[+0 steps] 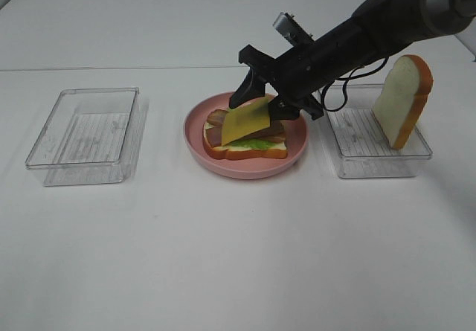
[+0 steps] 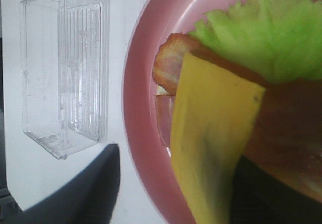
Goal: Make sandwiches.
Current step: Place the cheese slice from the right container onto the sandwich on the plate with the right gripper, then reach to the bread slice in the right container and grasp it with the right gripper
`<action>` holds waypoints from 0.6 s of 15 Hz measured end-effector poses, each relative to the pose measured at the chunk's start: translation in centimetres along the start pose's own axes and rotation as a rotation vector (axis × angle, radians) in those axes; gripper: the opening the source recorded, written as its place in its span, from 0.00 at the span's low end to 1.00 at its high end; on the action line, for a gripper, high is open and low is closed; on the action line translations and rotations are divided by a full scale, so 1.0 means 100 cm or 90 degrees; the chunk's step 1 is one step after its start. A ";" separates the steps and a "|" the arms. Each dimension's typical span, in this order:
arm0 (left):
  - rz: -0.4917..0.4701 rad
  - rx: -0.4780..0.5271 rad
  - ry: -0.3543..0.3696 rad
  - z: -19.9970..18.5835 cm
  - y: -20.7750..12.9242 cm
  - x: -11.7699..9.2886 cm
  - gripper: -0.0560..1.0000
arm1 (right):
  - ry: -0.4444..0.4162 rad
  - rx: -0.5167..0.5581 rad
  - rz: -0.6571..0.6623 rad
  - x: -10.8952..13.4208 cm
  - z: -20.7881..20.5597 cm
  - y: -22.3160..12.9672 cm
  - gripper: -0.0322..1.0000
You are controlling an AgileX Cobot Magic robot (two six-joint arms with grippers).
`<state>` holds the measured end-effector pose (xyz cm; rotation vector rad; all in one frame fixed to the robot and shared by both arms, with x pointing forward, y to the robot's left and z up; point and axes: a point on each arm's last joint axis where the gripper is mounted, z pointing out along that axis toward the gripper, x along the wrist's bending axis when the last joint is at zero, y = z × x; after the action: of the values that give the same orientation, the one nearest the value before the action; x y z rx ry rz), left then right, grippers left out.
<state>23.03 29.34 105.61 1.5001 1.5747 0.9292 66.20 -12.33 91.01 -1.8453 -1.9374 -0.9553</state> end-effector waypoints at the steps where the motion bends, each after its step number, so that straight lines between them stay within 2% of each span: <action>1: 0.000 0.000 0.000 0.000 0.000 0.000 0.99 | -0.016 -0.010 -0.024 0.007 -0.011 0.005 0.66; 4: 0.000 0.000 0.000 0.000 0.000 0.000 0.99 | -0.053 -0.023 -0.059 0.016 -0.030 0.009 0.73; 5: 0.000 0.000 0.000 0.000 0.000 0.000 0.99 | -0.100 -0.022 -0.091 0.020 -0.044 0.012 0.83; 8: 0.000 -0.001 0.000 0.000 0.000 0.000 0.99 | -0.148 -0.022 -0.124 0.031 -0.066 0.017 0.88; 9: 0.000 -0.001 0.000 0.000 0.000 0.000 0.99 | -0.193 -0.057 -0.165 0.052 -0.103 0.028 0.90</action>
<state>23.04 29.34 105.61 1.4994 1.5741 0.9299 65.91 -15.06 102.50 -1.9131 -2.3978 -0.8892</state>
